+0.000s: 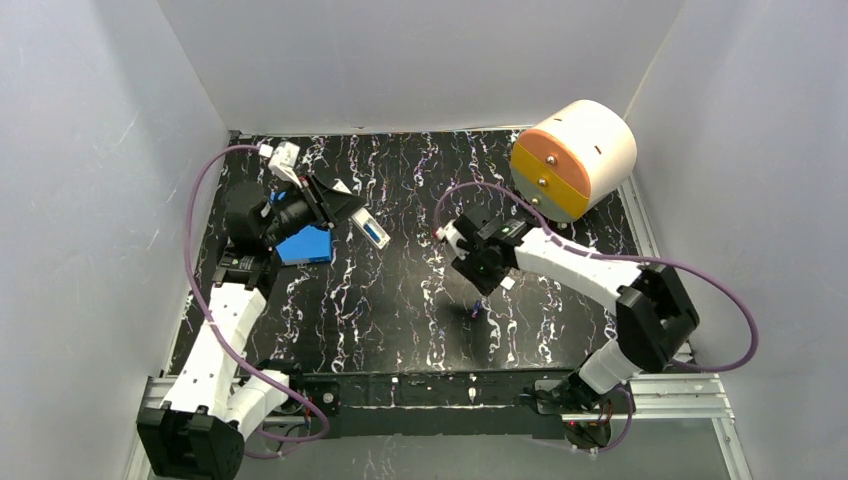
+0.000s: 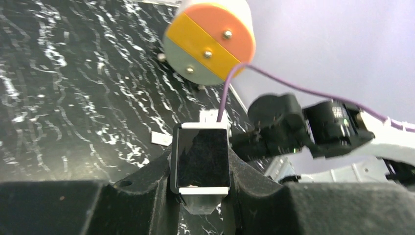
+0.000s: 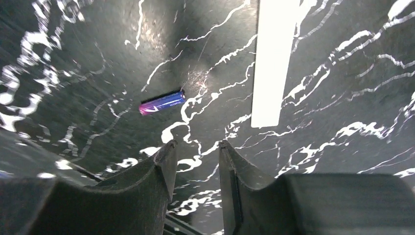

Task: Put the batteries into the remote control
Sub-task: Pick up the battery from the center of the board.

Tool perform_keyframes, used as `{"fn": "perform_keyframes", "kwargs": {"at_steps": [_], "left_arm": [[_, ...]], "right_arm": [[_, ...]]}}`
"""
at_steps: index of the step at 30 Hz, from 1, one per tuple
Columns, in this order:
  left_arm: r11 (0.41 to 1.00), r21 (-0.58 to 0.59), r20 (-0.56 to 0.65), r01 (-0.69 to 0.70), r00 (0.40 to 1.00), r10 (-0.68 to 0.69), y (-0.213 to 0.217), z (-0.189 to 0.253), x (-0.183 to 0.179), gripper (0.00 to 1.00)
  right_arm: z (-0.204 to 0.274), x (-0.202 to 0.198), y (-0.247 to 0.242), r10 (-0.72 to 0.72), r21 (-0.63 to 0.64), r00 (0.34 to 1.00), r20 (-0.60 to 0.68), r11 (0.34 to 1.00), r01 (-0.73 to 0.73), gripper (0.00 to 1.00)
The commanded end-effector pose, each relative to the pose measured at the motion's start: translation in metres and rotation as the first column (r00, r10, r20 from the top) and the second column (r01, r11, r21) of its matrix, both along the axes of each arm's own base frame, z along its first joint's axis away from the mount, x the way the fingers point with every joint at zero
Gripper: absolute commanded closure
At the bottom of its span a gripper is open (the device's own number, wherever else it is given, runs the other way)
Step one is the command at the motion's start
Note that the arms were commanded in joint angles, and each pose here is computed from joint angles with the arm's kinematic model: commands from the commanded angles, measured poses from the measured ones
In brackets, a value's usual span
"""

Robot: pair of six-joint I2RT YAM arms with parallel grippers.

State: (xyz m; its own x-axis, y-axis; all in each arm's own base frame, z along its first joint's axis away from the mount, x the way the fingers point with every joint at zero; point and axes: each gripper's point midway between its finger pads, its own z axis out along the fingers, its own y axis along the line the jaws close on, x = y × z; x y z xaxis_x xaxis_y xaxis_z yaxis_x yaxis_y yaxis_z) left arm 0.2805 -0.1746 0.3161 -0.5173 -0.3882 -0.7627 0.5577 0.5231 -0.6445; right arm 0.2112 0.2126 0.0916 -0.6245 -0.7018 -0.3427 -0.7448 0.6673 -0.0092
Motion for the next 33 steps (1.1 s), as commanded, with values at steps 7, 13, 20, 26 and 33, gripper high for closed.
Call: {"fn": "perform_keyframes", "kwargs": {"at_steps": [7,13,20,26,33], "left_arm": [[0.983,0.024,-0.011,-0.181,0.983,0.182,0.036,0.012,0.029,0.98],[0.986,0.017,-0.036,-0.168,0.985,0.168,0.035,0.01,0.035,0.98],[0.987,0.017,-0.034,-0.157,0.987,0.157,0.035,0.01,0.033,0.98],[0.988,0.015,-0.037,-0.153,0.987,0.153,0.035,0.009,0.032,0.98],[0.989,0.015,-0.04,-0.15,0.988,0.15,0.035,0.008,0.031,0.98]], "right_arm": [[-0.024,-0.016,-0.014,0.468,-0.312,0.882,0.061,0.848,-0.428,0.51],[-0.039,-0.022,-0.01,0.529,-0.371,0.844,0.085,0.803,-0.466,0.49],[-0.046,-0.019,0.017,0.547,-0.325,0.825,0.143,0.813,-0.483,0.48],[-0.055,-0.022,0.025,0.566,-0.303,0.815,0.12,0.803,-0.513,0.48],[-0.055,-0.023,0.024,0.578,-0.299,0.806,0.128,0.797,-0.524,0.47]]}}
